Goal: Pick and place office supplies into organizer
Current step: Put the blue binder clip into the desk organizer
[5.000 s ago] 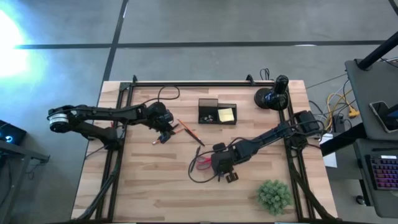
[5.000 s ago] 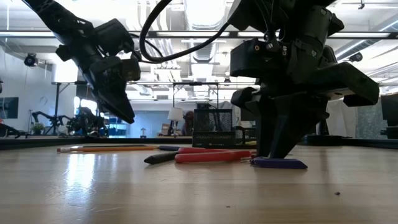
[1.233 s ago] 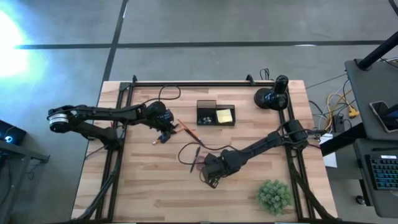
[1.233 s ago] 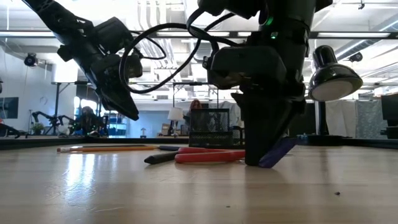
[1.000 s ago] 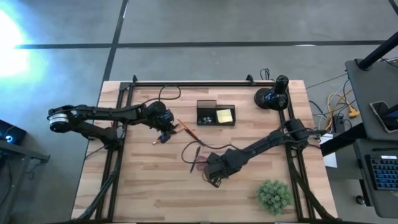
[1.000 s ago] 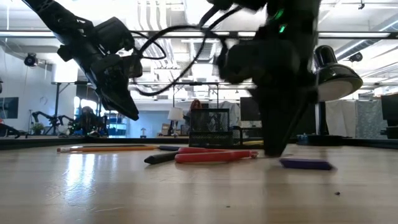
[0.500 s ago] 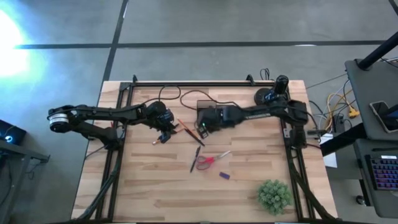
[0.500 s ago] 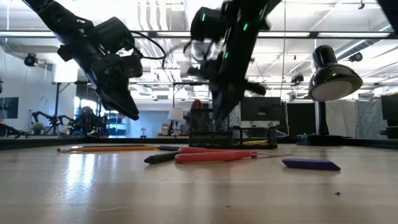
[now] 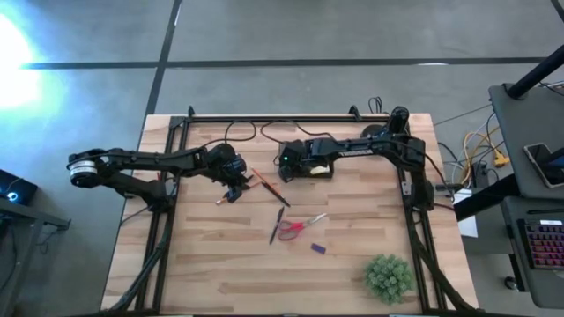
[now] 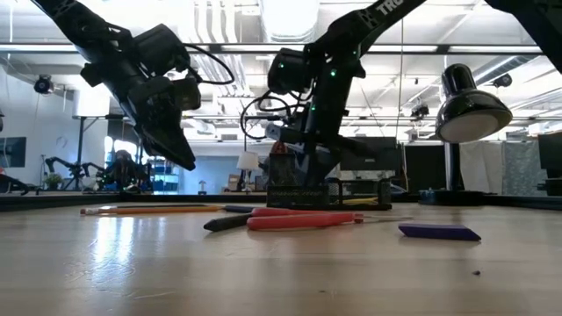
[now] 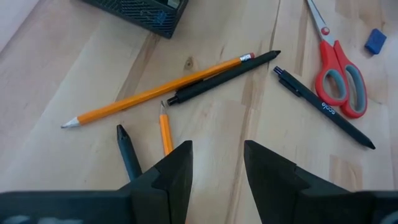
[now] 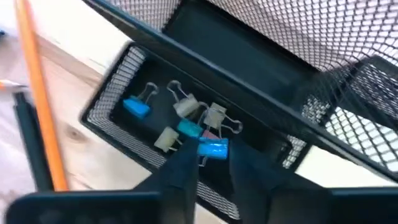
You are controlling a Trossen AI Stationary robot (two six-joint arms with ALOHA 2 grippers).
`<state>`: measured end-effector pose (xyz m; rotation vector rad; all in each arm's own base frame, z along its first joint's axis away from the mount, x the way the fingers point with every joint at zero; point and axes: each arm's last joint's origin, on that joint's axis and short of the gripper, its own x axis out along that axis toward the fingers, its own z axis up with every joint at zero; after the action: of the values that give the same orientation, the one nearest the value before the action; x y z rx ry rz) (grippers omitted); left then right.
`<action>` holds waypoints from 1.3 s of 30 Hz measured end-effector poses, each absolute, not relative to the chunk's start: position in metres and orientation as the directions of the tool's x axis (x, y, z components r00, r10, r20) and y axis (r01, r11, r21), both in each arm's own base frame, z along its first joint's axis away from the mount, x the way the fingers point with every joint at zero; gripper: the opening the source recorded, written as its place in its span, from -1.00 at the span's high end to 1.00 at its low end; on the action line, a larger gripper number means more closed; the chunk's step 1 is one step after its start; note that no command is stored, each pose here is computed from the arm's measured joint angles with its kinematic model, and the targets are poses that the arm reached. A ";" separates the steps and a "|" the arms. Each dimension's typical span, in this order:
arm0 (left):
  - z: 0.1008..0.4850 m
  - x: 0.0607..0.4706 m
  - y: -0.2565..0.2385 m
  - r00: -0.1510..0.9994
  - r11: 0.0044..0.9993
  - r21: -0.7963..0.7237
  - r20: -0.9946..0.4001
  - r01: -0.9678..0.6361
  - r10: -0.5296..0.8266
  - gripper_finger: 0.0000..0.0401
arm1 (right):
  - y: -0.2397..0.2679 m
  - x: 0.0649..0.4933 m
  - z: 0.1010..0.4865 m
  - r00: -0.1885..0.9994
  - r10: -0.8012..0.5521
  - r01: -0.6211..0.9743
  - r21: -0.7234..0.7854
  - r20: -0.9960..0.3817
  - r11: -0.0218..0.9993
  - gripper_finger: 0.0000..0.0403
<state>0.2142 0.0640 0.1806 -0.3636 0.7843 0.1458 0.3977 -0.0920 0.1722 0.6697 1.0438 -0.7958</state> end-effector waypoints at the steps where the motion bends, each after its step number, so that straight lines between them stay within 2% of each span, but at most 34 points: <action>1: 0.181 0.214 0.064 0.702 0.928 -0.265 -0.712 -0.262 -0.005 0.36 | -0.091 0.399 0.173 0.292 -0.247 0.826 0.113 -0.924 0.553 0.49; 6: 0.181 0.214 0.064 0.703 0.928 -0.265 -0.712 -0.262 -0.005 0.36 | -0.081 0.405 0.180 0.316 -0.239 0.797 0.120 -0.918 0.592 0.16; 10: 0.181 0.214 0.064 0.702 0.928 -0.264 -0.712 -0.262 -0.005 0.36 | -0.063 0.402 0.195 0.297 -0.259 0.743 0.052 -0.919 0.668 0.03; 14: 0.181 0.215 0.064 0.707 0.930 -0.262 -0.707 -0.258 -0.003 0.36 | -0.056 0.395 0.199 0.239 -0.328 0.769 -0.028 -0.914 0.638 0.01; 19: 0.181 0.215 0.064 0.709 0.929 -0.264 -0.705 -0.259 -0.002 0.36 | -0.077 0.402 0.196 0.291 -0.393 0.848 0.044 -0.872 0.529 0.05; 21: 0.181 0.215 0.064 0.706 0.928 -0.265 -0.708 -0.261 -0.003 0.36 | -0.086 0.403 0.187 0.270 -0.389 0.867 0.046 -0.881 0.497 0.07; 25: 0.180 0.214 0.064 0.704 0.928 -0.265 -0.711 -0.262 -0.004 0.36 | -0.090 0.402 0.172 0.238 -0.272 0.858 0.070 -0.933 0.510 0.08; 27: 0.180 0.214 0.064 0.700 0.927 -0.265 -0.714 -0.264 -0.005 0.36 | -0.085 0.400 0.171 0.208 -0.257 0.853 0.046 -0.944 0.521 0.07; 39: 0.180 0.214 0.064 0.701 0.928 -0.265 -0.713 -0.263 -0.004 0.36 | -0.064 0.397 0.190 0.236 -0.335 0.862 0.037 -0.912 0.505 0.00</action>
<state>0.2140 0.0640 0.1802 -0.3639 0.7849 0.1477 0.3975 -0.0645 0.1903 0.6249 1.0208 -0.8983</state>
